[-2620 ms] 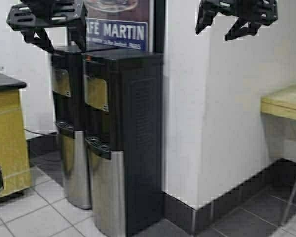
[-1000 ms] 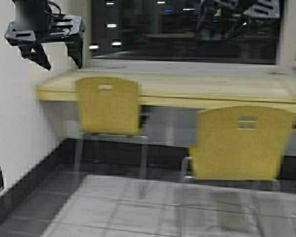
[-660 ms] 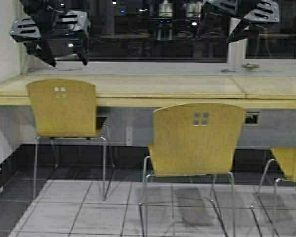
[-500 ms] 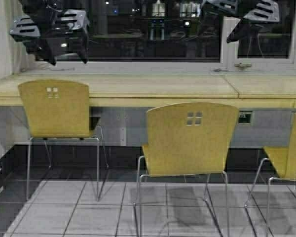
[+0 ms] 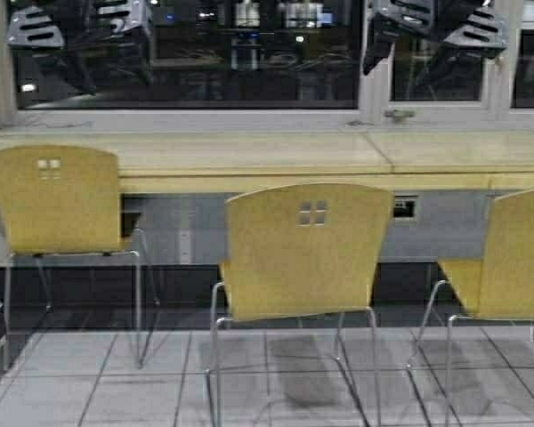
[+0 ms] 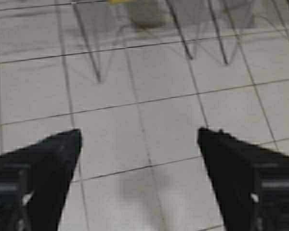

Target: Push the chairs under the table

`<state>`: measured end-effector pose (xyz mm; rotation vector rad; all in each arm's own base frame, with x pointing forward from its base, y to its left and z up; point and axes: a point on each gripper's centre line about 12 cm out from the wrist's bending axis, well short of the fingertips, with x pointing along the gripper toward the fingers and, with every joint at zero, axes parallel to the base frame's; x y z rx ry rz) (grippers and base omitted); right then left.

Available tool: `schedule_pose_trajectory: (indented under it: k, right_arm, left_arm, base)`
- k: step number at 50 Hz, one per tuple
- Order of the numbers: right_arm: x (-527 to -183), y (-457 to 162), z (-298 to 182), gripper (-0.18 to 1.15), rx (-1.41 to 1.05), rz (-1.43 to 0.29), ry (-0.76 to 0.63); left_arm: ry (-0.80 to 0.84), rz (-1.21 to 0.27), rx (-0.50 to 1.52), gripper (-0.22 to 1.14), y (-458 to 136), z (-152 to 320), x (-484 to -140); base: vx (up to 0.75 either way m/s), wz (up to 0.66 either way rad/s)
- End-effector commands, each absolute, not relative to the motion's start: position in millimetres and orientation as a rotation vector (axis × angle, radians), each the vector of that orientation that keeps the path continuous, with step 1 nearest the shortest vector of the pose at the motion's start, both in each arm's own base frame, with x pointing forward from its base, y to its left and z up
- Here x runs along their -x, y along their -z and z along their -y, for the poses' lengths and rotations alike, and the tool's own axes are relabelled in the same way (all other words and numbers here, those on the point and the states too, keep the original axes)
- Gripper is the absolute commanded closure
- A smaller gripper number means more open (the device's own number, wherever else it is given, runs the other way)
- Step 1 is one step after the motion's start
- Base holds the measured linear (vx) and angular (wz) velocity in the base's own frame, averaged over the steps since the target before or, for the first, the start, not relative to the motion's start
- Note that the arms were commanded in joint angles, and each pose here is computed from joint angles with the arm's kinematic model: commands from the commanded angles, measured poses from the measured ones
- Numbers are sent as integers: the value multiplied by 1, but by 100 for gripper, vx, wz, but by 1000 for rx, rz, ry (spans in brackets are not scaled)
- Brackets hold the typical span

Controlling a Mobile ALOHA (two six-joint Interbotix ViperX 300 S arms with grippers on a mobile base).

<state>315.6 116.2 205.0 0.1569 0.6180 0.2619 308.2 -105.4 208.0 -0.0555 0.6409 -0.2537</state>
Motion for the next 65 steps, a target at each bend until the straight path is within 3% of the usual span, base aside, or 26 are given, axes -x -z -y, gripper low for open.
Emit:
schedule_pose_trajectory:
  k: [1,12,65]
  right_arm:
    - [-316,-216,-117,-3,-170,-587,-268]
    - [-315,-201,-117,-3,-209,-661,-238]
    - [-316,-196,-115,-3,-251,-694,-208]
  left_arm:
    - [254,-608,70,-11,-217,105,-310]
    - [258,-587,76,-11,-218,103,-307]
    - [233,-620,142,-11,-209,102,-308]
  base:
    - [13,-11]
    - [21,-14]
    - [36,0]
